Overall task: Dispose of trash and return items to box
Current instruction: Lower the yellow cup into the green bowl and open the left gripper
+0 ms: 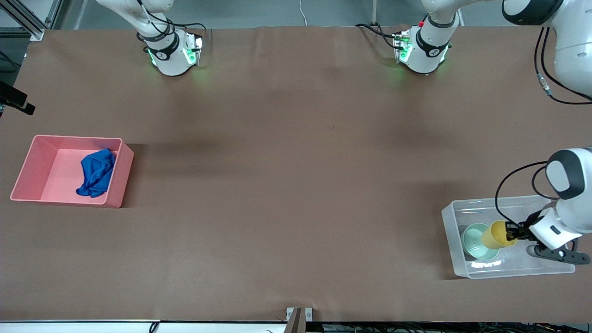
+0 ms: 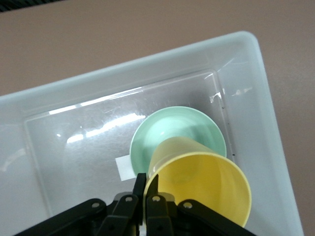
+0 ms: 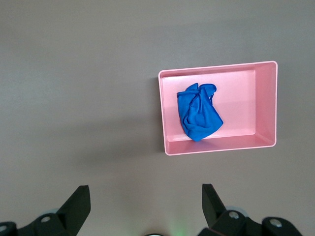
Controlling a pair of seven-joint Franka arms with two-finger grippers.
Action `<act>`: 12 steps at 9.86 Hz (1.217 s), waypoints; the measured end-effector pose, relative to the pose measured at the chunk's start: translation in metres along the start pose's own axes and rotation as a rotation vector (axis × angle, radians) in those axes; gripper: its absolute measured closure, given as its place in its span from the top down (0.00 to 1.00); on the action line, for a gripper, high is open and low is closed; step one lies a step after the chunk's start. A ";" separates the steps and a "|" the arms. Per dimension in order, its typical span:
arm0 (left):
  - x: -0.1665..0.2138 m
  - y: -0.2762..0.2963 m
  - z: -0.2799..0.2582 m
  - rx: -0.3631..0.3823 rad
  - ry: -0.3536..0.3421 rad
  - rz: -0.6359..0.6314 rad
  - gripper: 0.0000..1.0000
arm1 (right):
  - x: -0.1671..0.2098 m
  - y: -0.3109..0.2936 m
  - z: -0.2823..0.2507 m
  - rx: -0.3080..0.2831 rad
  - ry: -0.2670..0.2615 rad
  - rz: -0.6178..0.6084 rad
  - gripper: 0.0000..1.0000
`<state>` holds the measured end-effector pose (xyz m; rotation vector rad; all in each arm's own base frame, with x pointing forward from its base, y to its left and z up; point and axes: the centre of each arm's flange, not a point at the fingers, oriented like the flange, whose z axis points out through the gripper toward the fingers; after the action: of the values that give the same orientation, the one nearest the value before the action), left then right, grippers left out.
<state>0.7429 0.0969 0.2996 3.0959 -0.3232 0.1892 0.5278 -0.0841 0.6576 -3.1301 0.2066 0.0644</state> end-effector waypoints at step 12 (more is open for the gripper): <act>0.021 0.052 -0.107 0.032 0.152 0.000 1.00 | 0.000 0.000 0.000 0.000 -0.004 0.000 1.00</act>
<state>0.7395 0.0457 0.4086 3.0884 -0.3177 0.4310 0.5274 -0.0840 0.6571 -3.1296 0.2066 0.0700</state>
